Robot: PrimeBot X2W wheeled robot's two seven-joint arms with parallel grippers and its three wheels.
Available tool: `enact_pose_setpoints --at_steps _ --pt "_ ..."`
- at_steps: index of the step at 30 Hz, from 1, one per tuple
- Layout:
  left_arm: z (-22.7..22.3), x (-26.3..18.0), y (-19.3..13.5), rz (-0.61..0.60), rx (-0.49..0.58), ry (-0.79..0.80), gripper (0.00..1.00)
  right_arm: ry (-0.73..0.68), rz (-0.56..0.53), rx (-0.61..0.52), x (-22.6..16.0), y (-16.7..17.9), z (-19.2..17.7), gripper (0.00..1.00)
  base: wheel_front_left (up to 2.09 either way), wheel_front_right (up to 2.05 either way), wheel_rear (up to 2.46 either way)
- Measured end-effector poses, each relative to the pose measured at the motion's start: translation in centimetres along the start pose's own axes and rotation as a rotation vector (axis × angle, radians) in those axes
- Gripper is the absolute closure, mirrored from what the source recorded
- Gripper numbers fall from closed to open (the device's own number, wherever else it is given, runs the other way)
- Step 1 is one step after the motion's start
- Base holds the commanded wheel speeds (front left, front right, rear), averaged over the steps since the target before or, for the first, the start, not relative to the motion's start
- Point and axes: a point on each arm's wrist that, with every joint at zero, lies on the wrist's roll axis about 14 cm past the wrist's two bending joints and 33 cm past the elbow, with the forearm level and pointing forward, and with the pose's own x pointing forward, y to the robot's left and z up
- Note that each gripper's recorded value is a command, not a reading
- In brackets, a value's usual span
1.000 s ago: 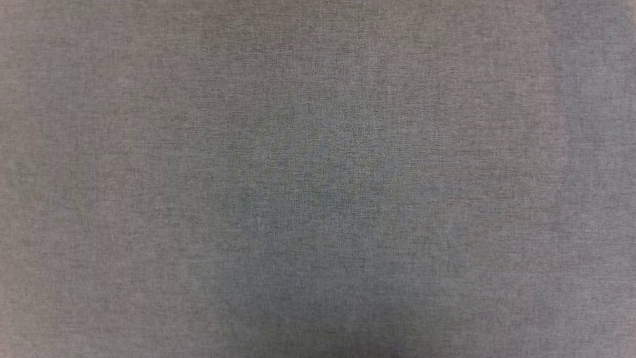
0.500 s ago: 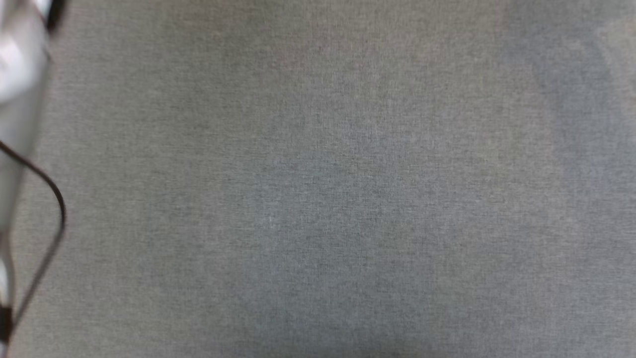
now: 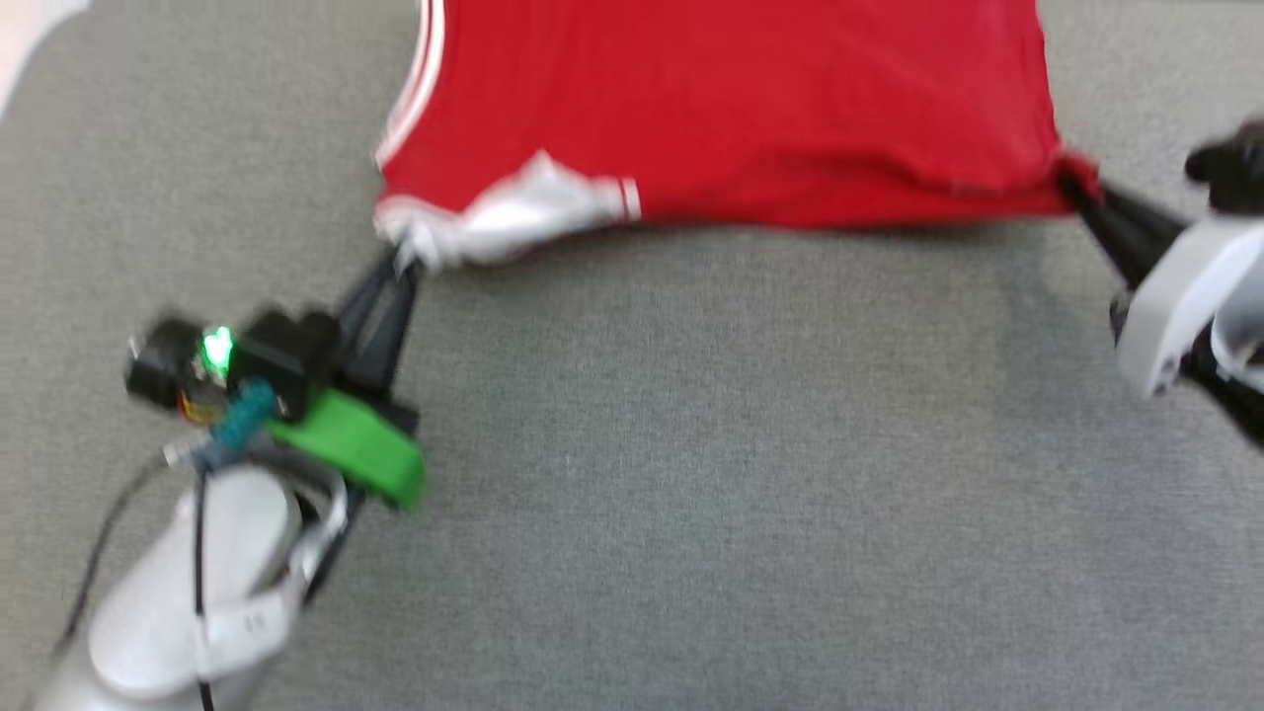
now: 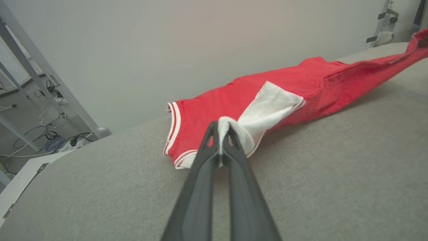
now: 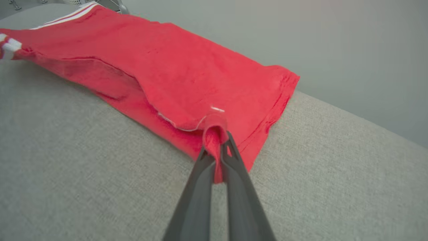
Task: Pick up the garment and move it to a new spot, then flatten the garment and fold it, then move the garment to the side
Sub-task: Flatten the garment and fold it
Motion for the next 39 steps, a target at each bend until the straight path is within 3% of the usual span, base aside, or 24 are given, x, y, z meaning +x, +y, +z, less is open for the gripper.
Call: enact_pose_setpoints --at_steps 10,23,32,39 --pt "-3.4 -10.0 -5.2 0.018 -0.145 0.174 1.0 0.127 -0.033 0.098 -8.3 2.4 -6.8 1.0 0.0 0.0 0.0" --pt "-6.4 -18.8 -9.1 0.077 -0.32 0.342 1.0 0.173 -0.082 0.214 -15.8 5.2 -11.5 1.0 0.0 0.0 0.0" --pt "-6.9 -19.9 -10.3 0.054 -0.345 0.376 1.0 0.211 -0.116 0.259 -17.9 5.8 -12.9 1.0 0.0 0.0 0.0" --pt "-5.0 -16.4 -8.8 0.002 -0.263 0.294 1.0 0.18 -0.125 0.282 -17.0 5.7 -11.3 1.0 0.0 0.0 0.0"
